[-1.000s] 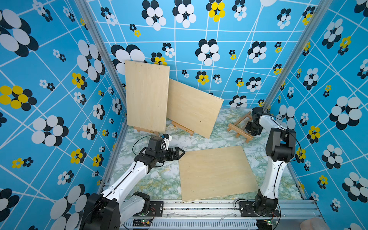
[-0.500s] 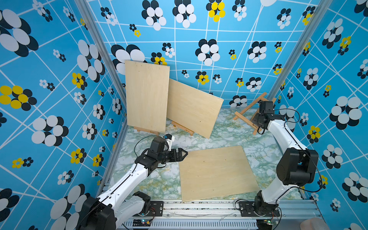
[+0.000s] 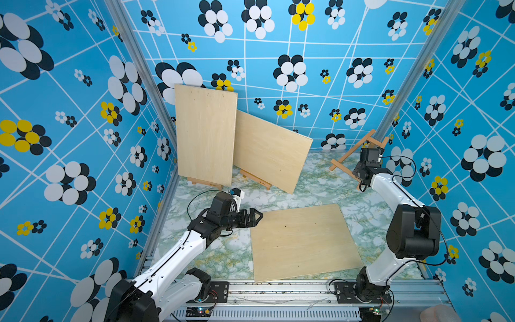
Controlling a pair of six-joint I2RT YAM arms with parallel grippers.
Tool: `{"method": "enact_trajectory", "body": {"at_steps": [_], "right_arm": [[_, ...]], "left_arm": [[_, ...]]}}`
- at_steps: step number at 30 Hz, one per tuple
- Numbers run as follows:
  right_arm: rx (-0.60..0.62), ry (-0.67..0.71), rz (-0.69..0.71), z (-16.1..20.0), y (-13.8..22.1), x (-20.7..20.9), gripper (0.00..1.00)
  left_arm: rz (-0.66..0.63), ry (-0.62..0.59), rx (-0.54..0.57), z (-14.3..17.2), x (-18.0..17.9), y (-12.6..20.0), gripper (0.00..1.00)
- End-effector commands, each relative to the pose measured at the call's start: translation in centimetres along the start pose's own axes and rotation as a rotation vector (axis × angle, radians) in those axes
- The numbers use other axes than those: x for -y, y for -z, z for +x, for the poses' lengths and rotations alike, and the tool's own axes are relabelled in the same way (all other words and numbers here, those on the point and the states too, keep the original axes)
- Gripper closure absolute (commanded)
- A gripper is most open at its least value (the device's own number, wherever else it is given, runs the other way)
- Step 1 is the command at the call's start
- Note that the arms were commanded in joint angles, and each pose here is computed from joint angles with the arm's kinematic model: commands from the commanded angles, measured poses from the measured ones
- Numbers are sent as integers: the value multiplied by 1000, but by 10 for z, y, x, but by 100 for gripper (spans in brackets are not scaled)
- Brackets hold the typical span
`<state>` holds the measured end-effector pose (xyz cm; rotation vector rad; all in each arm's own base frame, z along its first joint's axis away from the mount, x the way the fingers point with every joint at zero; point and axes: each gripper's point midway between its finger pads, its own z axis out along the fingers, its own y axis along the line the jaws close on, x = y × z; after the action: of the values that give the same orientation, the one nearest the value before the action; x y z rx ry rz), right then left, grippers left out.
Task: Assemble the easel
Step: Pick up the easel at the center of the board, then place the easel at the center of the board.
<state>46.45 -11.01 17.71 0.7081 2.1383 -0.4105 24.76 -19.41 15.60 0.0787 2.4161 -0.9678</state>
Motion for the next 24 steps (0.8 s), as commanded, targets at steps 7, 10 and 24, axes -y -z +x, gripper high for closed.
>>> {"method": "enact_trajectory", "body": {"at_steps": [7, 10, 24], "right_arm": [[107, 20, 34, -6, -13, -17, 100], [111, 46, 39, 2, -14, -24, 100], [100, 87, 74, 38, -10, -51, 100]], "left_arm": [[1, -6, -1, -6, 8, -5, 1], [-3, -10, -3, -3, 7, -5, 1], [-16, -23, 5, 11, -2, 4, 1]]}}
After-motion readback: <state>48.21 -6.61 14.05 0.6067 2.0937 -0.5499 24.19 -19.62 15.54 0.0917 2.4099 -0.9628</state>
